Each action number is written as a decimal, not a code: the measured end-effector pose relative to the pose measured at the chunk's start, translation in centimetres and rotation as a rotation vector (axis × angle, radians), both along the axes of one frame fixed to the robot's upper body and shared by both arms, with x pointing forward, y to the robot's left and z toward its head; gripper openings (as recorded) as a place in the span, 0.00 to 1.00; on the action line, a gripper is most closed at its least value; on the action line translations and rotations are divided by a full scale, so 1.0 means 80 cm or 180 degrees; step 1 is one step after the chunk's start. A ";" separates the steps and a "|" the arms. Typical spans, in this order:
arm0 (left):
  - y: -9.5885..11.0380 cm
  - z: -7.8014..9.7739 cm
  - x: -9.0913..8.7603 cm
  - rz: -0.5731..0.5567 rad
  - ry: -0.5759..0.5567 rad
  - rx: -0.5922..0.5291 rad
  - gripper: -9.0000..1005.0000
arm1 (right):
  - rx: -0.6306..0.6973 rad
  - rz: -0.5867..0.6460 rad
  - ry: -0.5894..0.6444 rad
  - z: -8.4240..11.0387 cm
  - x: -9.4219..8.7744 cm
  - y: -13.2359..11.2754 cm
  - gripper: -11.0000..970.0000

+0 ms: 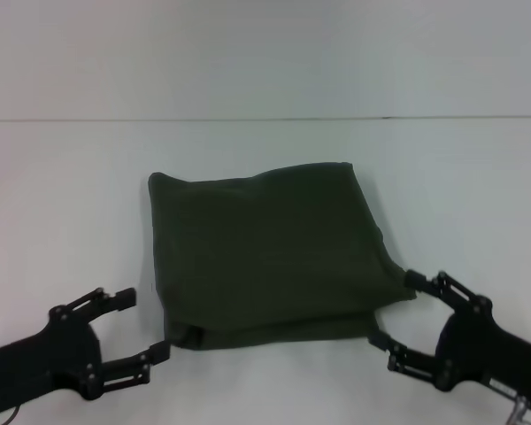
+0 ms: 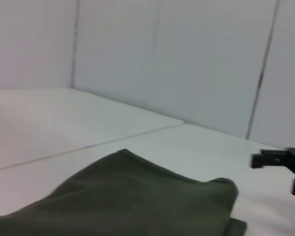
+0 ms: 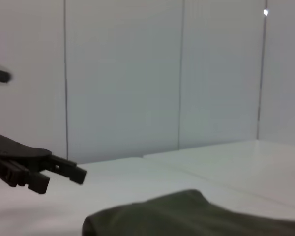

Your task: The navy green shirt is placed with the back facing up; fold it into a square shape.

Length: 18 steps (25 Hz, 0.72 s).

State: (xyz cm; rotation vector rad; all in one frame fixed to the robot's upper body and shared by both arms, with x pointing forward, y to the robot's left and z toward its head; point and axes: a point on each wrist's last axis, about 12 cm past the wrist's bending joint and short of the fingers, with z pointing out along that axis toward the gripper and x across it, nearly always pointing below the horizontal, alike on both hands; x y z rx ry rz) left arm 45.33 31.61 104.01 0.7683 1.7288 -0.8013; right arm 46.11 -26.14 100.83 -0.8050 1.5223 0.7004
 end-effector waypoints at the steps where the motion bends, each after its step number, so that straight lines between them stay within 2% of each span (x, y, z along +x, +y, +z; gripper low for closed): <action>1: 0.002 -0.005 -0.005 0.0067 -0.0031 0.0004 0.91 | 0.0000 -0.0024 0.0037 -0.003 -0.004 0.000 0.97; 5: 0.006 -0.030 -0.021 0.0507 -0.0049 -0.0021 0.92 | -0.0071 -0.0151 0.0172 -0.018 -0.018 -0.003 0.97; 7: 0.007 -0.032 -0.021 0.0562 -0.0033 -0.0029 0.92 | -0.0108 -0.0178 0.0196 -0.021 -0.021 -0.002 0.97; 18: 0.000 -0.036 -0.020 0.0498 0.0051 -0.0013 0.92 | -0.0074 -0.0221 0.0187 -0.021 -0.021 -0.003 0.97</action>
